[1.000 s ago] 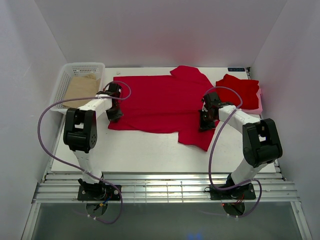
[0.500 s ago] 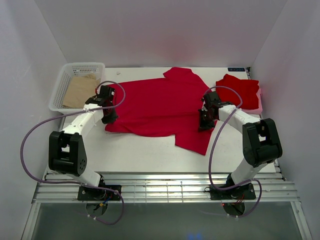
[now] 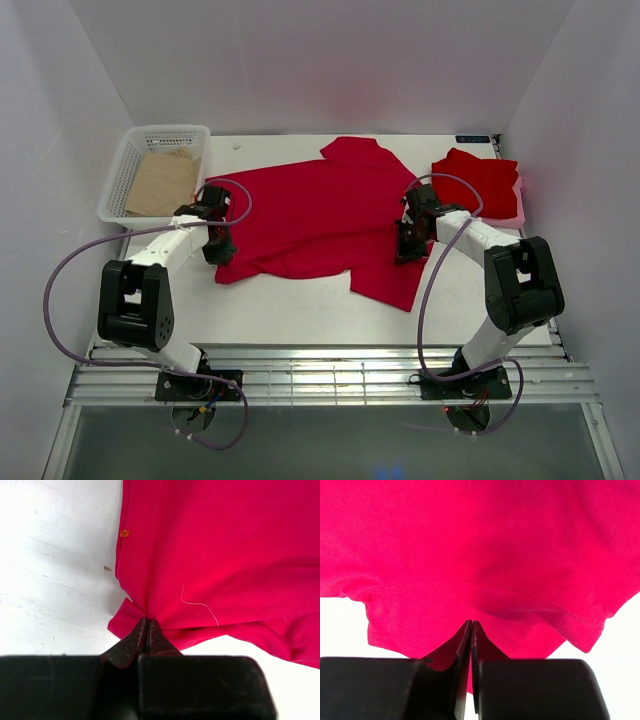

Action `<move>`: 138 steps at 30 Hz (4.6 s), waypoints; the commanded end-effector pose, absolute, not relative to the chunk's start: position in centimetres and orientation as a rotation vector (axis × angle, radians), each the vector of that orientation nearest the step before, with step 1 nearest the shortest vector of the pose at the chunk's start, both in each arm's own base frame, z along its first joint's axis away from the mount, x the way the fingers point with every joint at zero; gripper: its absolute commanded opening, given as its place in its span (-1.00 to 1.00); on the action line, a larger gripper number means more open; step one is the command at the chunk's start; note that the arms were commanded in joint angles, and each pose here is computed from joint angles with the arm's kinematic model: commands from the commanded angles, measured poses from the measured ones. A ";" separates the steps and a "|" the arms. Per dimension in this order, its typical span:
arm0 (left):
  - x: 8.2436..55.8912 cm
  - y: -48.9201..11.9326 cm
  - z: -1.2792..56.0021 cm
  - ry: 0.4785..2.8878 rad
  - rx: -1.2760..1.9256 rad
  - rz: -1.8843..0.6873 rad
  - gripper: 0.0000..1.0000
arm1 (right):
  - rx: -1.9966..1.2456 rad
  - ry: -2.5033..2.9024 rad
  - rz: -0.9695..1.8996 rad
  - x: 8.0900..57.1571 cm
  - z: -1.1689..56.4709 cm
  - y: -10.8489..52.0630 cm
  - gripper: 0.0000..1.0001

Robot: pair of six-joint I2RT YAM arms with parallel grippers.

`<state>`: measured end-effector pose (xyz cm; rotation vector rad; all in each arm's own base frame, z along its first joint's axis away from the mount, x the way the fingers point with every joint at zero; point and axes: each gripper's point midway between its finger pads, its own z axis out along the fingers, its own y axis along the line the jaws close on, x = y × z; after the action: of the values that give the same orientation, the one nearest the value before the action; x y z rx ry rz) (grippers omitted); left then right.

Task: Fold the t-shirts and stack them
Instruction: Flatten out the tshirt

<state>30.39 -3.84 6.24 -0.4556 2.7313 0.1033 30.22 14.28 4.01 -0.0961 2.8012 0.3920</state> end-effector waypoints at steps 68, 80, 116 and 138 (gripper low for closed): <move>25.3 -6.5 8.2 2.707 -0.448 -0.038 -1.00 | -0.155 2.812 0.503 28.5 3.4 15.6 -0.85; 17.0 -8.3 4.9 2.980 -0.478 -0.035 -1.00 | -0.176 2.823 0.514 29.0 3.2 16.0 -0.85; 35.2 -7.3 0.2 2.865 -0.502 0.304 -1.00 | -0.160 2.715 0.400 44.4 5.4 19.4 -0.85; 50.9 -7.9 -1.1 2.804 -0.469 0.189 -1.00 | 0.122 2.697 0.327 54.1 1.5 13.8 -0.85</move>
<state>50.55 -7.76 2.15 -0.4723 2.7547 0.1967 52.44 16.61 2.58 0.0275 2.6953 0.3690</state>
